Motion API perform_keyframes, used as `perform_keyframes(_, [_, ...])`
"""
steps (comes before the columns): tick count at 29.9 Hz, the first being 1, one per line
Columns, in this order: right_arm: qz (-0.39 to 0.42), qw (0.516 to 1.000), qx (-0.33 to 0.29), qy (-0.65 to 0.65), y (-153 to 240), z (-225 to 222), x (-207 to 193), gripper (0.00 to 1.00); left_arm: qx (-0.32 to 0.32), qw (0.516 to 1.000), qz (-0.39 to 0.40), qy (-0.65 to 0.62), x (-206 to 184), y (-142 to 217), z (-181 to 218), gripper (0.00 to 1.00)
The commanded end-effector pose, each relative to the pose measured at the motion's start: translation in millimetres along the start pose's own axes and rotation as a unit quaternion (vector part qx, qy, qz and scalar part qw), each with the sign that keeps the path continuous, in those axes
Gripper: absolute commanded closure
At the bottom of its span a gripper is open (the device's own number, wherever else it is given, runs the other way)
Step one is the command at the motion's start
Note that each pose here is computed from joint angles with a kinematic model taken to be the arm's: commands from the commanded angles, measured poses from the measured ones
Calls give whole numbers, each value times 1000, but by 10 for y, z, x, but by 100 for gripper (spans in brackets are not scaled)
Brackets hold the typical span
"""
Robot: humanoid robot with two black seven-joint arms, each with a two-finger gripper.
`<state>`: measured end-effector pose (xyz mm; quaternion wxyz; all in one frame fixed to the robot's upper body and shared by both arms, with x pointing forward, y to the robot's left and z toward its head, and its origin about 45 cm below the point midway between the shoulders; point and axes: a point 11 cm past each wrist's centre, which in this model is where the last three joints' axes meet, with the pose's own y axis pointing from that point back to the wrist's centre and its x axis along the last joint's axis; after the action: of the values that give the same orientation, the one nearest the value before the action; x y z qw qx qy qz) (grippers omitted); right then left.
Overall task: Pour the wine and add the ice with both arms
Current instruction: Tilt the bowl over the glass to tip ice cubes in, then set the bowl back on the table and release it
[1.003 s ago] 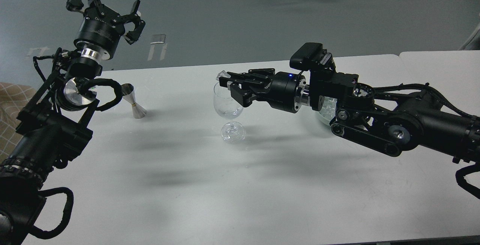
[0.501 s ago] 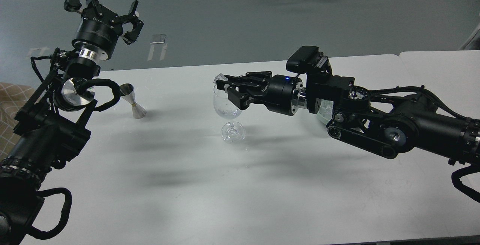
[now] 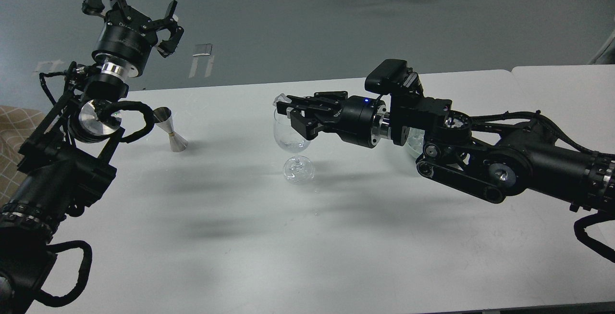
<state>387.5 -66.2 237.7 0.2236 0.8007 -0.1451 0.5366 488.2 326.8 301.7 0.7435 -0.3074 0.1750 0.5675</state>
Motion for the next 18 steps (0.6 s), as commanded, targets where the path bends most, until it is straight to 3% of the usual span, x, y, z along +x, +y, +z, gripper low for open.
perform_keyframes(1, [2, 1000, 0, 0, -5, -8, 12, 63, 1, 1000, 1, -1, 0, -5, 6, 2])
perform_keyframes(8, [9, 1000, 0, 2, -5, -4, 74, 57, 0, 1000, 0, -1, -10, -15, 14, 2])
perform_keyframes(9, [10, 1000, 0, 1, -5, -3, 85, 51, -1, 1000, 0, -1, -16, -19, 20, 2])
perform_keyframes(10, [22, 1000, 2, -2, -20, -17, 146, 20, -1, 1000, 0, -1, -16, -19, 20, 2])
perform_keyframes(11, [33, 999, 1, -7, -24, -17, 209, 0, -1, 1000, 0, -1, -16, -19, 20, 2])
perform_keyframes(13, [91, 995, 4, -31, -38, -37, 534, 0, -2, 1000, -2, -1, -27, -29, 28, 2])
perform_keyframes(18, [176, 978, 14, -110, -64, -102, 716, 0, -6, 1000, 0, -8, -1, -24, 100, 2])
